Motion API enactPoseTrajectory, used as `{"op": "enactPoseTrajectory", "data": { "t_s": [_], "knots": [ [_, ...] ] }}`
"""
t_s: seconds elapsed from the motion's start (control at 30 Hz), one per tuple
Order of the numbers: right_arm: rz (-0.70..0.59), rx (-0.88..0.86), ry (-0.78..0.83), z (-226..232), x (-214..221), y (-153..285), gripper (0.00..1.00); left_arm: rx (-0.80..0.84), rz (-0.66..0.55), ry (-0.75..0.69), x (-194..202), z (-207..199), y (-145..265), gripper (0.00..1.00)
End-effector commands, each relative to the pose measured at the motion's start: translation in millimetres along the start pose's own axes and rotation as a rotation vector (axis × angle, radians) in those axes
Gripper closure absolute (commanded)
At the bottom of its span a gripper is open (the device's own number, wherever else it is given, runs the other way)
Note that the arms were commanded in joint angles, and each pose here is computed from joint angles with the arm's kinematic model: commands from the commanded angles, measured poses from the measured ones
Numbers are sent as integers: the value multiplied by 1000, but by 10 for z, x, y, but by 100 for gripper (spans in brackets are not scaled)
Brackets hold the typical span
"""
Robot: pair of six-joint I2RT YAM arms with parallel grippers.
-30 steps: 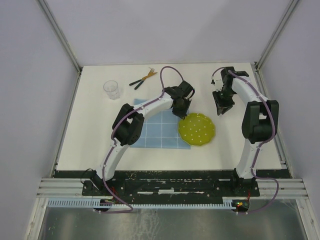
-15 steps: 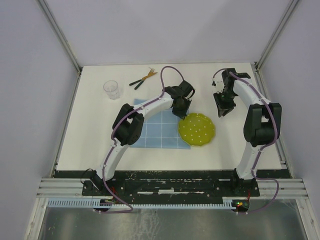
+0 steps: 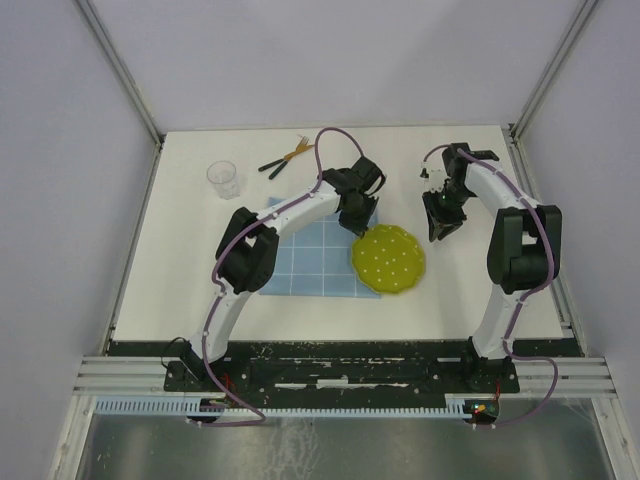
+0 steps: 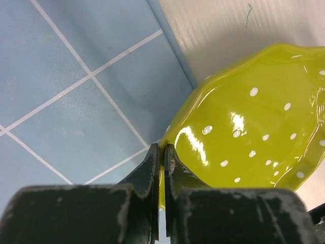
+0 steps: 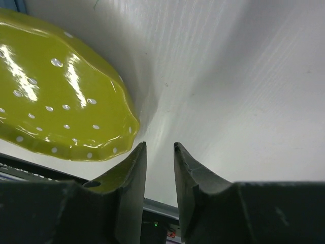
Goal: Set the dinner table for one person
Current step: Pick up the plate at the center of the board.
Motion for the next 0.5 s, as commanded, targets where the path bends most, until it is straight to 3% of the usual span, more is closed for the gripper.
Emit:
{"op": "enactPoseTrajectory", "data": {
  "t_s": [0.0,0.47],
  "knots": [
    [8,-63,-23,122,88,-129,63,22,-66,-58,-204,16,258,97],
    [-5,-131,14,244,-139,-486,62,18,-69,-54,-251,41,187,97]
  ]
}}
Point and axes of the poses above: each gripper's point midway between its finger pads, its own y axis back along the fingers, its own z axis along the line the jaws close on, x = y × z, the point moved 1 cm from there along y, back along the fingers, and after that the axes turned 15 degrees about y, right-handed, at the moved point
